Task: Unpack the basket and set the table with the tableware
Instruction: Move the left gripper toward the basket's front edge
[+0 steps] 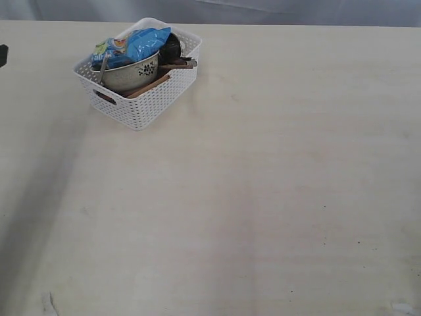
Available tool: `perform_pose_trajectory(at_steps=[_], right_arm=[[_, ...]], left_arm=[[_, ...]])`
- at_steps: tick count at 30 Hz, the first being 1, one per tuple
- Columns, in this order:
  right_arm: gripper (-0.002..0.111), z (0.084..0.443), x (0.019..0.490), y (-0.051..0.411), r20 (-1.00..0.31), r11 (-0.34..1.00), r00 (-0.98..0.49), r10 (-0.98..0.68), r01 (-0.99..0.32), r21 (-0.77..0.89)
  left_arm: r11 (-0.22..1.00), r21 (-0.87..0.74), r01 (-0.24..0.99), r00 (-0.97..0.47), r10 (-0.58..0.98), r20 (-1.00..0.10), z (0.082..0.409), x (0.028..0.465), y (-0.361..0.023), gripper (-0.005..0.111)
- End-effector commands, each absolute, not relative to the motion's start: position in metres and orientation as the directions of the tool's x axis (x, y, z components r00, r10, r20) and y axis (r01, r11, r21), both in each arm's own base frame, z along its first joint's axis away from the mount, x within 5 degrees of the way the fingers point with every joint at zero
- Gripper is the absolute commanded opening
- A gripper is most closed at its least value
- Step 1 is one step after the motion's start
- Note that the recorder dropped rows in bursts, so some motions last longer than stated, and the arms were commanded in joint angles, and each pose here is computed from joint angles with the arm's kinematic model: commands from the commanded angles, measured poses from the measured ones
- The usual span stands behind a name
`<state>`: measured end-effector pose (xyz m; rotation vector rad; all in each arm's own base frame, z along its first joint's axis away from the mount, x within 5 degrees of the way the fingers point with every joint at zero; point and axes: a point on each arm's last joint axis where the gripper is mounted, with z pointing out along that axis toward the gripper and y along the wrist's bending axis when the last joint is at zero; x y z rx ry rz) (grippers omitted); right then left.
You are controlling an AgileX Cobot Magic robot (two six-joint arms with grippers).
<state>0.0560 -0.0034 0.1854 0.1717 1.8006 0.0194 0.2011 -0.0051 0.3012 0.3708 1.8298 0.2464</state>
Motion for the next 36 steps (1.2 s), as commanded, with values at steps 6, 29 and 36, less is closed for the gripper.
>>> perform_pose_trajectory(at_steps=[6, 29, 36], right_arm=[[0.0, 0.185, 0.056, -0.003, -0.968, 0.989, -0.219, 0.124, 0.104, 0.103], [0.0, 0.185, 0.056, -0.003, -0.968, 0.989, -0.219, 0.124, 0.104, 0.103], [0.0, 0.185, 0.056, -0.003, -0.968, 0.989, -0.219, 0.124, 0.104, 0.103]], left_arm=[[0.897, 0.368, 0.244, -0.203, 0.419, -0.885, 0.3, 0.197, -0.03, 0.0], [0.601, 0.684, 0.414, -0.177, 0.79, -0.587, 0.275, 0.193, -0.038, 0.045], [0.637, 0.614, 0.466, -0.107, 0.73, -0.675, 0.259, 0.21, -0.053, 0.058]])
